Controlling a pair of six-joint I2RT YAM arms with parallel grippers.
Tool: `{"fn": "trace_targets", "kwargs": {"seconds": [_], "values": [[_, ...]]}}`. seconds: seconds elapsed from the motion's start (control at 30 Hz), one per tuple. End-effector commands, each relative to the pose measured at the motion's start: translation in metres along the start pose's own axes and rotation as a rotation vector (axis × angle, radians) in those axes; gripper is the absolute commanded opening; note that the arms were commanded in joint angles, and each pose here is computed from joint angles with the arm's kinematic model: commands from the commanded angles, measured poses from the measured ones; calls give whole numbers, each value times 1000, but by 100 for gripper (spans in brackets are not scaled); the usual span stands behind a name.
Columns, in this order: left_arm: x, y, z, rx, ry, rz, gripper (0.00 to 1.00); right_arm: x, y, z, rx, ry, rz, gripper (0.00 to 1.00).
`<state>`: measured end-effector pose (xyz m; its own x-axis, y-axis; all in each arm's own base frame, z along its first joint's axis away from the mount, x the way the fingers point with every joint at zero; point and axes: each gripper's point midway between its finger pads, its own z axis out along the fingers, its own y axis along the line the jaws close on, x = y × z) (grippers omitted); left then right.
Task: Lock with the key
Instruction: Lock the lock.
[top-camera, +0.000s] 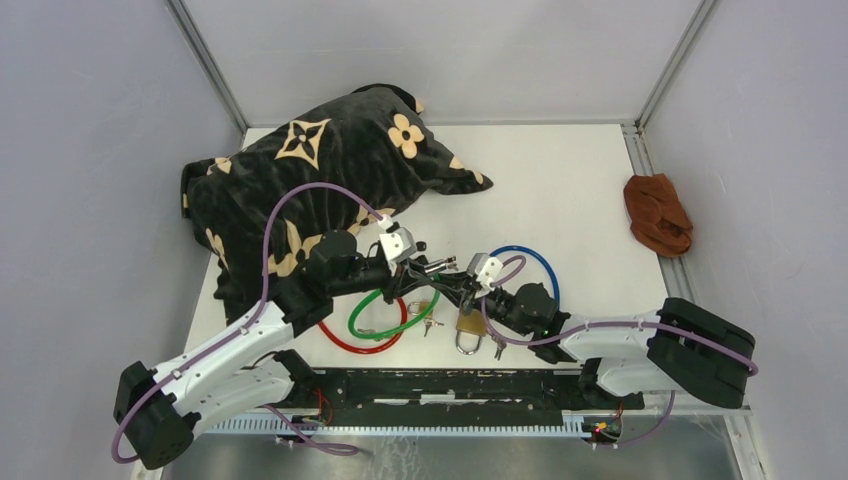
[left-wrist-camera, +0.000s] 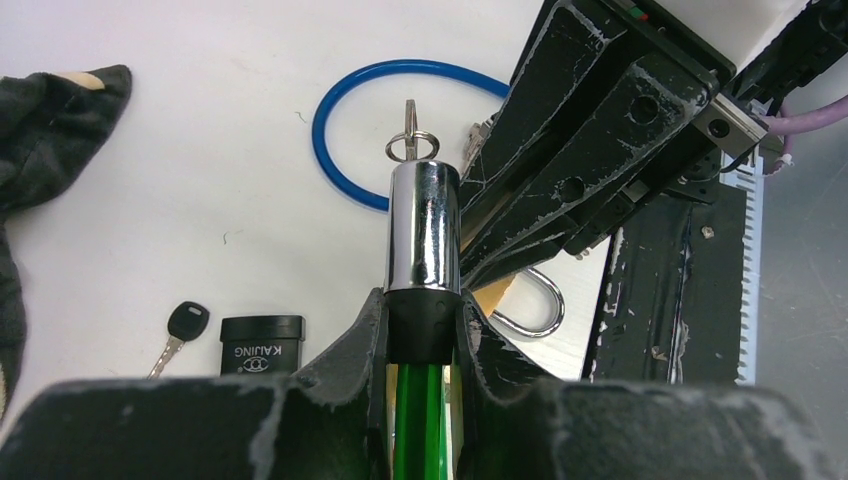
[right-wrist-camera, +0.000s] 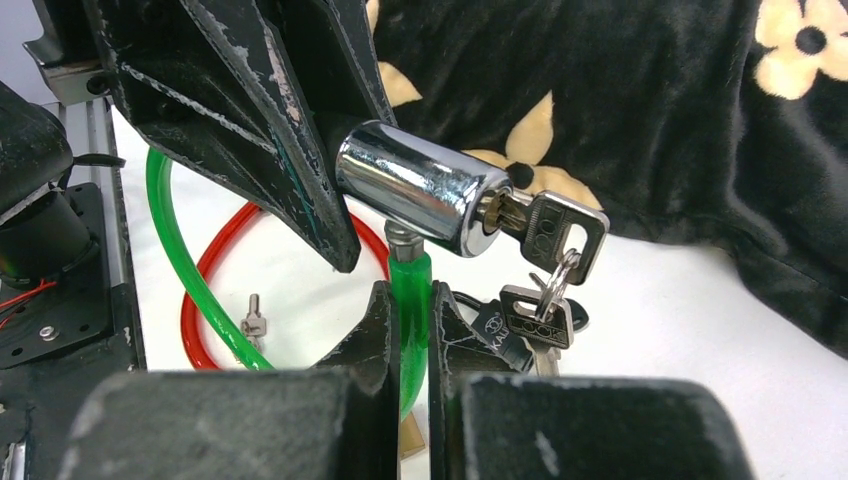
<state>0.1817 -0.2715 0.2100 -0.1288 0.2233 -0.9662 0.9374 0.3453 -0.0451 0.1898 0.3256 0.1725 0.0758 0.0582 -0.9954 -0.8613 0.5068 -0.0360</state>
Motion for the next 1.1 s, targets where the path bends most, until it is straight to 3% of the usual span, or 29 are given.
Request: {"fn": "trace_targets", "kwargs": {"seconds": [0.0, 0.07, 0.1, 0.2, 0.23, 0.4, 0.5, 0.73, 0.9, 1.07], "values": [[-111, 6, -16, -39, -308, 209, 2, 65, -5, -24, 26, 246, -19, 0], [-100, 4, -14, -26, -284, 199, 2, 57, 2, -22, -19, 231, -38, 3], [-94, 3, -13, -19, -268, 192, 2, 49, 11, -20, -78, 216, -48, 11], [-76, 1, -11, -7, -220, 178, 2, 31, 24, -24, -180, 191, -90, 49], [-73, 0, -11, -2, -210, 176, 2, 30, 27, -29, -209, 196, -98, 55], [-62, -8, -13, 40, -199, 189, 2, 28, 35, -61, -361, 238, -70, 71], [-56, -15, -13, 83, -187, 200, 2, 12, 26, -70, -404, 266, -64, 73], [-49, -34, -16, 191, -176, 234, 2, -82, 9, -68, -515, 181, -135, 71], [-46, -36, -18, 204, -170, 247, 2, -128, 10, -55, -595, 166, -90, 61], [-45, -37, -18, 208, -167, 248, 2, -129, 7, -41, -602, 227, 20, 48]]}}
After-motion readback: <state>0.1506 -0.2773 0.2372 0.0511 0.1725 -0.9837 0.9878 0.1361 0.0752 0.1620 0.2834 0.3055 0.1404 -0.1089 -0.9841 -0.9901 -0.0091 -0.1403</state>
